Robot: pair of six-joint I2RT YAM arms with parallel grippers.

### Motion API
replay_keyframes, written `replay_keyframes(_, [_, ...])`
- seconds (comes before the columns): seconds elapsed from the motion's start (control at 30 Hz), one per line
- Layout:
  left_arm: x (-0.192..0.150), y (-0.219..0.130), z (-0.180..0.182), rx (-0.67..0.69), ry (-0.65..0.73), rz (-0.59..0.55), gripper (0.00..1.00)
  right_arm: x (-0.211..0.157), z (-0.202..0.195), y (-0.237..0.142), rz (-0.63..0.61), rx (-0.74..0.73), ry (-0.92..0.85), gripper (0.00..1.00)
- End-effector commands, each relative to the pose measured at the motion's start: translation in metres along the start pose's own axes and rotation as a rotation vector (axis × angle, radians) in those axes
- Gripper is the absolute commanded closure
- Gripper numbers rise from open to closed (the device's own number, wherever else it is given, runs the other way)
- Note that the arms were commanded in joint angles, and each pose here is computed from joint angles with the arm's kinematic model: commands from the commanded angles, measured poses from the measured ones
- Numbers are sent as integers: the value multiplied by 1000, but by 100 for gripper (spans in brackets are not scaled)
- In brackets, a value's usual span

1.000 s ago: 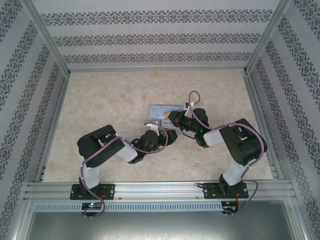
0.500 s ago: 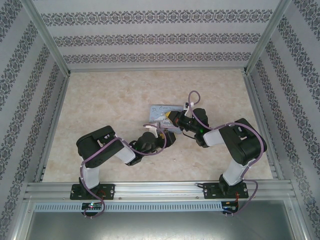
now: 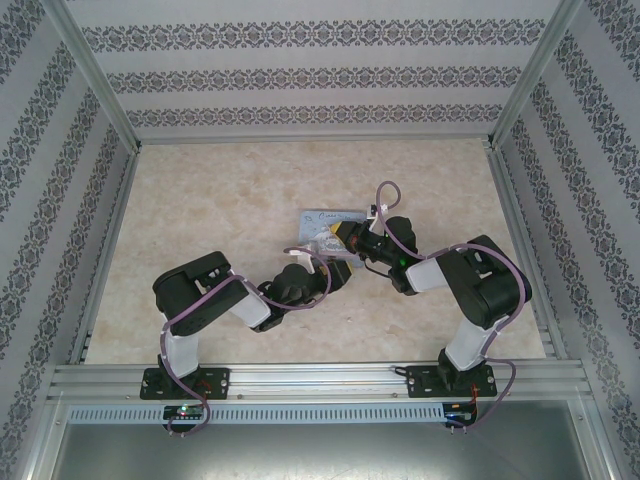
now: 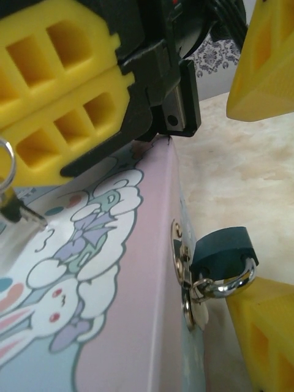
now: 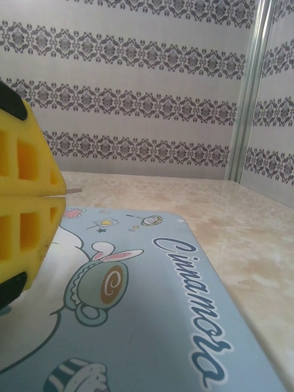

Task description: Unlock the padlock with the key

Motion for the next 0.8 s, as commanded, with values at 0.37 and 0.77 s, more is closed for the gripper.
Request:
replay_keyframes(0.37, [-12, 2, 21, 131, -31, 12, 43, -2, -9, 3, 4, -9, 14, 100])
replay_keyframes(0.77, [-17, 10, 30, 211, 22, 43, 55, -2, -11, 3, 4, -11, 21, 100])
Point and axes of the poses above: each hand's point on the last joint's axis, 136 mm out from that joint toward the fingers, its own y axis out along the fingers, its own z axis along the line the jaws close on, x = y × z, the point moved 9 cm from there along -y, back along the fingers, and after that the axes turned 15 degrees about y, right-handed, at the moved point
